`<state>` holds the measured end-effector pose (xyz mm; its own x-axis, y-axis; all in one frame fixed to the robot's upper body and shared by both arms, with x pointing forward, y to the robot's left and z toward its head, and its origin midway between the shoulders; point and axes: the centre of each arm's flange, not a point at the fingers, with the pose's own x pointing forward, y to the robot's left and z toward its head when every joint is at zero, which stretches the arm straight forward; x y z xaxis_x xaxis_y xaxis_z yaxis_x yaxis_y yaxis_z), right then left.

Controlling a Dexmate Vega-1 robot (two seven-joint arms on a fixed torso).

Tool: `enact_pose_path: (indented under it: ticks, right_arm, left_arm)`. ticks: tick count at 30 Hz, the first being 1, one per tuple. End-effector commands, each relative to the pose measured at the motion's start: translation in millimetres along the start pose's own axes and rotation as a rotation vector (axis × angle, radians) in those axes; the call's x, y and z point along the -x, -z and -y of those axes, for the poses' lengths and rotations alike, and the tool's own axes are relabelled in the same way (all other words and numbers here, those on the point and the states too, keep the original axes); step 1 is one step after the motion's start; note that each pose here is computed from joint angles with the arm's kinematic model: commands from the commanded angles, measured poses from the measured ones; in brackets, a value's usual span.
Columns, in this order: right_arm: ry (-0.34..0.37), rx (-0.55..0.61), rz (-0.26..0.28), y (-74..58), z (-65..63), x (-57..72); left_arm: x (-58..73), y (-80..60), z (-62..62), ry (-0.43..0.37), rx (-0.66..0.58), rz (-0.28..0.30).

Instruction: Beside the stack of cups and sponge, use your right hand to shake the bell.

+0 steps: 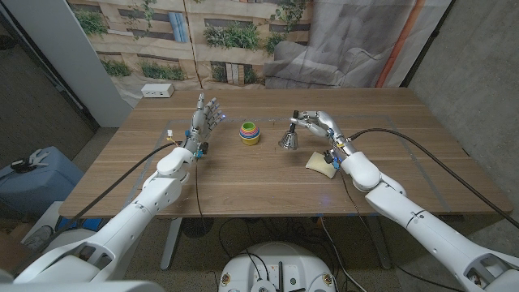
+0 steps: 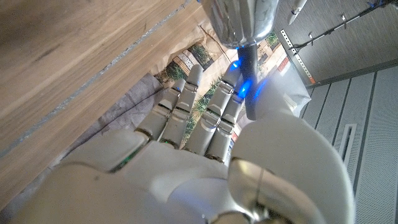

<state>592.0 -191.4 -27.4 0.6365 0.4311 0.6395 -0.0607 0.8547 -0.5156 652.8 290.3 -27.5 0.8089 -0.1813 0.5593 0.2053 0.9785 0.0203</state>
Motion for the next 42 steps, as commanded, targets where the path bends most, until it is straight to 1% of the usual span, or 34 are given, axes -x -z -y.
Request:
enact_pose_path:
  ticks: [1,6,8,11,14,22,24,36,42]
  right_arm:
    - [-0.042,-0.102,-0.070,2.0,-1.0,-4.5]
    - [-0.042,-0.147,-0.101,2.0,-0.5,-2.6]
    - [-0.048,-0.155,-0.101,2.5,-0.3,-1.3]
    - [-0.043,-0.173,-0.118,2.7,-0.5,0.2]
    - [-0.044,-0.170,-0.115,2.3,-1.0,1.6]
    - [-0.017,-0.056,-0.038,-3.2,-5.3,3.4]
    - [-0.003,-0.041,-0.026,-4.9,-7.0,3.7]
    - [0.025,0.123,0.083,-16.4,-14.2,6.8]
    - [0.038,0.176,0.108,-19.4,-16.8,6.8]
  left_arm:
    - [0.1,0.2,-0.1,0.000,0.000,0.000]
    - [0.1,0.2,0.0,0.000,0.000,0.000]
    - [0.1,0.2,0.0,0.000,0.000,0.000]
    - [0.2,0.1,-0.1,0.000,0.000,0.000]
    - [0.2,0.1,-0.1,0.000,0.000,0.000]
    - [0.2,0.1,-0.1,0.000,0.000,0.000]
    - [0.2,0.1,-0.1,0.000,0.000,0.000]
    - [0.2,0.0,-0.2,0.000,0.000,0.000]
    - [0.3,0.0,-0.2,0.000,0.000,0.000]
